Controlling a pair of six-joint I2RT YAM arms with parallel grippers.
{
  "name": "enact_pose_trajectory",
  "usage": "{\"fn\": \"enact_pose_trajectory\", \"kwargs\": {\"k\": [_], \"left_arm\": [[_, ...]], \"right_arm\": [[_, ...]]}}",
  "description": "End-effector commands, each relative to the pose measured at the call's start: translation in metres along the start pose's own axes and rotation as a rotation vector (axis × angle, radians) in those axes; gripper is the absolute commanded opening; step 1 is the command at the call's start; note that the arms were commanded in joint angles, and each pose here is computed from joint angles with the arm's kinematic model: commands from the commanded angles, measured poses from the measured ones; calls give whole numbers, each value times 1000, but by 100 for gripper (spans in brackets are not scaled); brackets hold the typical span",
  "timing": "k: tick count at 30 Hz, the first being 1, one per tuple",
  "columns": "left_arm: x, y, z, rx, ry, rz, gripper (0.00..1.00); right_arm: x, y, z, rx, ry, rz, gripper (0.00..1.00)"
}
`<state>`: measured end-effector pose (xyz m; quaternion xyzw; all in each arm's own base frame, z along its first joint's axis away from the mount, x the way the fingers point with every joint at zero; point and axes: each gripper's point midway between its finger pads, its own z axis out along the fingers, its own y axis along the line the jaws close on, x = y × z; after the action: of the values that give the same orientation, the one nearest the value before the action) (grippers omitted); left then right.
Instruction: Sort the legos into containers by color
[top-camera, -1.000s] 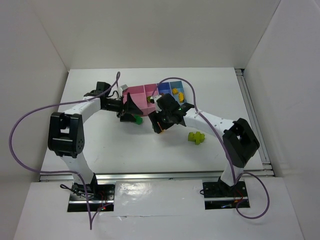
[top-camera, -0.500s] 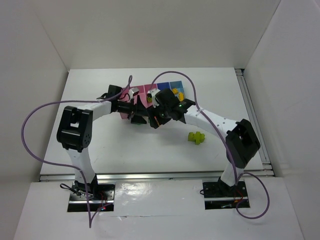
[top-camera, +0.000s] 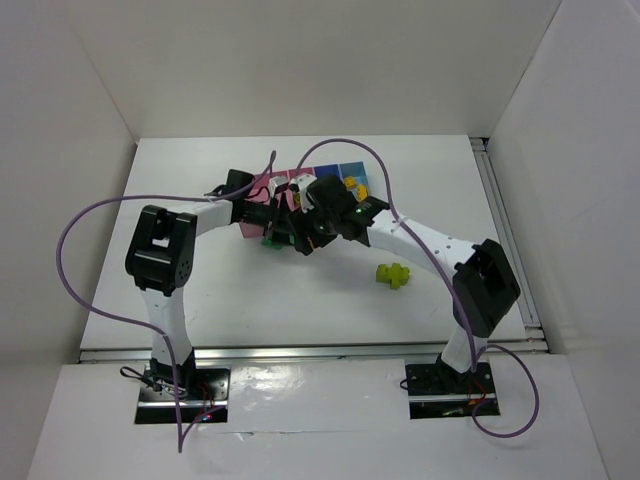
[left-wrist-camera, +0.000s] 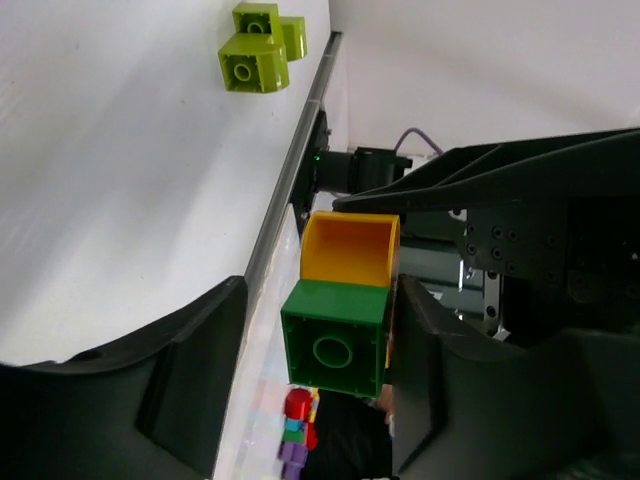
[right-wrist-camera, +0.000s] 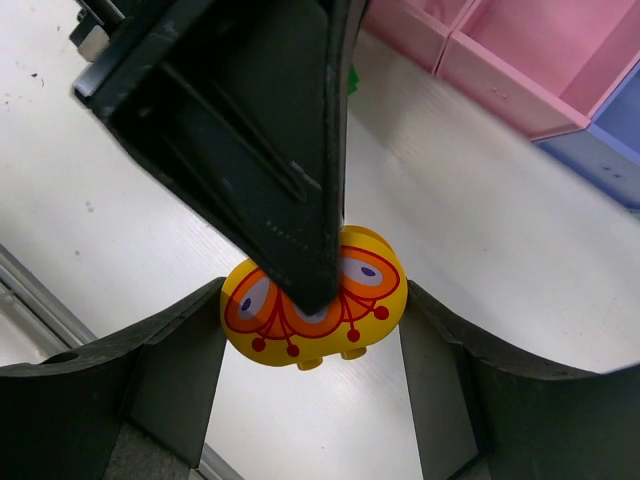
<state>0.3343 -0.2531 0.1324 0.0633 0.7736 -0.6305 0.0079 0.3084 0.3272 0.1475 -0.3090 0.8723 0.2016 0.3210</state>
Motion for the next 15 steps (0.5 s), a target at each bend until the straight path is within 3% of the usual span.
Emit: {"fn": "enact_pose_trajectory", "kwargs": {"k": [1,2,5,6,10,11,15], "left_arm": [[-2,-11,-1,67,29,43,62],[-2,-15,-2,68,27,52,53],[-4,-20,-3,71,22,59,45],[-5,-22,-3,65,15,68,35],[-10,-22,-11,52,-12,65,15],[-10,-20,-11,42,-17,56,0],[-24,-17,-31,-3,-101,27,0]], "right_arm": [[-36,15,-17,-33,-109,-12,53],[-36,15,-17,-33,-109,-12,53],[-36,13,-17,-24,-110,-11,53],[-32,11,-16,-14,-102,-10,53],[-28,6,-19,14,-102,1,53],[-28,4,-19,28,-104,2,52],[-22,0,-22,49,-105,12,51]]}}
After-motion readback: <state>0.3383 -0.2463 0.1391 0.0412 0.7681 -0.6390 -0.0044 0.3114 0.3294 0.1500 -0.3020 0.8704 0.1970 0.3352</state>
